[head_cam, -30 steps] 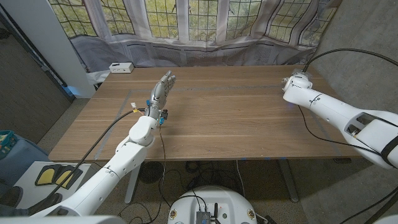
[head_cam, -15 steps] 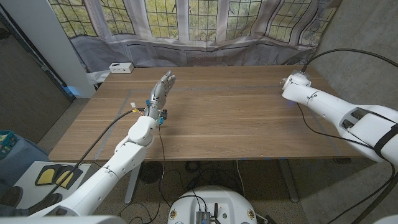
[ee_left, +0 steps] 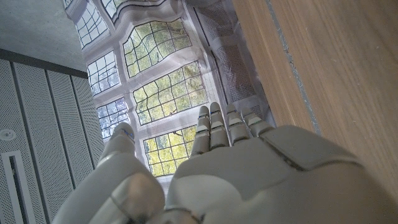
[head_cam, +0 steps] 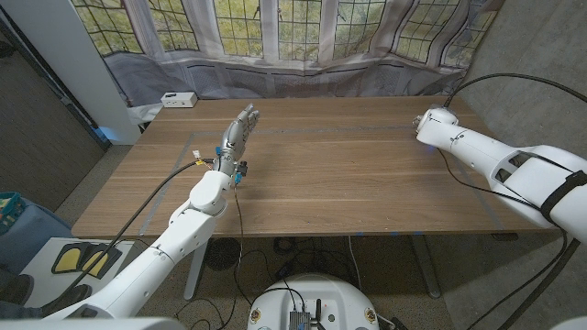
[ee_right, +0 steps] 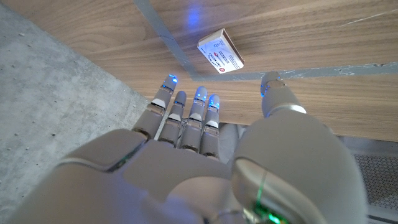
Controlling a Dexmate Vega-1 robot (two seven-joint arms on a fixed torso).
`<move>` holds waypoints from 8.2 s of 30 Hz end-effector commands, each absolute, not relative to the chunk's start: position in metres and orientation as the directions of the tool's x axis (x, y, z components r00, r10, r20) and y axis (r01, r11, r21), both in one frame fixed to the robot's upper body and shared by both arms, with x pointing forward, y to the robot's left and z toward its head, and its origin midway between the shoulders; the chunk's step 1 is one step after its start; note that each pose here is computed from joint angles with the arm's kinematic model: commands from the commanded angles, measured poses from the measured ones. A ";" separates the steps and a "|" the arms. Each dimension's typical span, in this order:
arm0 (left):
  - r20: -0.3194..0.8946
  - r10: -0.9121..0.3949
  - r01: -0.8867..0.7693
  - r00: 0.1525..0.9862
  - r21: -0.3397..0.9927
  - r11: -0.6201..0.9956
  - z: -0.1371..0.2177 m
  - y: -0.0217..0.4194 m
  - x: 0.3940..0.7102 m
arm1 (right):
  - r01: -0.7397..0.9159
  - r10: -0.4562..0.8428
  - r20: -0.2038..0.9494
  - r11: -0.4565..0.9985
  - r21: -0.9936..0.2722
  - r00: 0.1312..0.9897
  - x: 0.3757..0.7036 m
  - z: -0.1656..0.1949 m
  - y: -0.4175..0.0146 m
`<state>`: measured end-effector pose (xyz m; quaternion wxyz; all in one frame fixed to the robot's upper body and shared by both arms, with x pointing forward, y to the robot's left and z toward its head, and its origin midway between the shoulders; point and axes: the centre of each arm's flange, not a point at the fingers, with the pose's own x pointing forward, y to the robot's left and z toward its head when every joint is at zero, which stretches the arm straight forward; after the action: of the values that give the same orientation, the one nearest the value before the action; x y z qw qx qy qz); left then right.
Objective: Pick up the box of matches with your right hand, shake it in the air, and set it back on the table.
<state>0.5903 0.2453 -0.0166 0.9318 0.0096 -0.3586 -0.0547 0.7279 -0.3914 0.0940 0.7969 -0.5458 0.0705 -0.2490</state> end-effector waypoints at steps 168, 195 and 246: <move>0.630 -0.110 0.112 0.769 0.037 0.993 -0.032 0.228 0.595 | 0.458 -0.523 0.338 0.116 -0.881 0.782 0.720 0.059 -0.416; 0.631 -0.129 0.121 0.765 0.056 0.991 -0.026 0.227 0.594 | 0.562 -0.404 0.465 0.162 -0.811 0.787 0.678 0.080 -0.380; 0.648 -0.140 0.131 0.748 0.063 0.989 -0.021 0.233 0.589 | 0.682 -0.260 0.644 0.439 -0.585 0.720 0.574 0.077 -0.330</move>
<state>0.5929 0.2312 -0.0194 0.9338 0.0022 -0.3506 -0.0709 0.5934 -0.3355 0.0796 0.7922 -0.4925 -0.2046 -0.2968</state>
